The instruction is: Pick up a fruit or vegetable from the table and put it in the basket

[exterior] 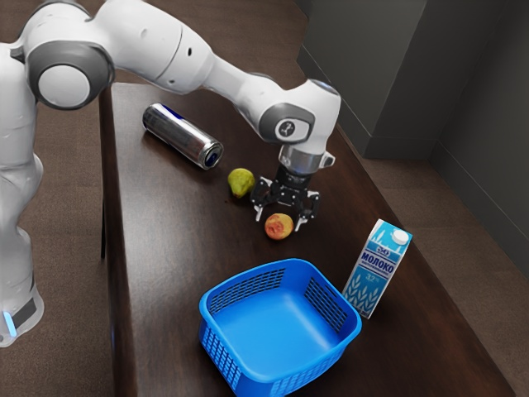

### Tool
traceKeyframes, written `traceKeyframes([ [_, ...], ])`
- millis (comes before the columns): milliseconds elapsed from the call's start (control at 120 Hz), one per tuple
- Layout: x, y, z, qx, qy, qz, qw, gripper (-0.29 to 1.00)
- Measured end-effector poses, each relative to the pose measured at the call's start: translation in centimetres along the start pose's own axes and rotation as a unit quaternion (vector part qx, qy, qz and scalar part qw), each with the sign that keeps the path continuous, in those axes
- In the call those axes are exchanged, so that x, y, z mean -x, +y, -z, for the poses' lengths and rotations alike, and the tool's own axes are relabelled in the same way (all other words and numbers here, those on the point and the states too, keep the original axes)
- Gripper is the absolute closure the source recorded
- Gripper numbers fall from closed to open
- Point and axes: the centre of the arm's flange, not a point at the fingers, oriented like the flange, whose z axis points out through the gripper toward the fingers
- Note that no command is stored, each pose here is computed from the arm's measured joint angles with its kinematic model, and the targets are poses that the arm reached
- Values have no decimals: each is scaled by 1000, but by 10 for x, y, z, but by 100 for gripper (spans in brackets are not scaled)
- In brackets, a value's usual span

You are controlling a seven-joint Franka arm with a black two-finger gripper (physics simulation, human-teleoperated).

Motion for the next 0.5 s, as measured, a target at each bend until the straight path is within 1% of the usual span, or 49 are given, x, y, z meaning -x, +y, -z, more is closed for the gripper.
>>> traceKeyframes([
  [367,-3,4,-8,2,-1,0,1000,0],
  [425,-3,4,-7,3,0,0,1000,6],
  [500,-2,4,-6,5,0,0,1000,20],
])
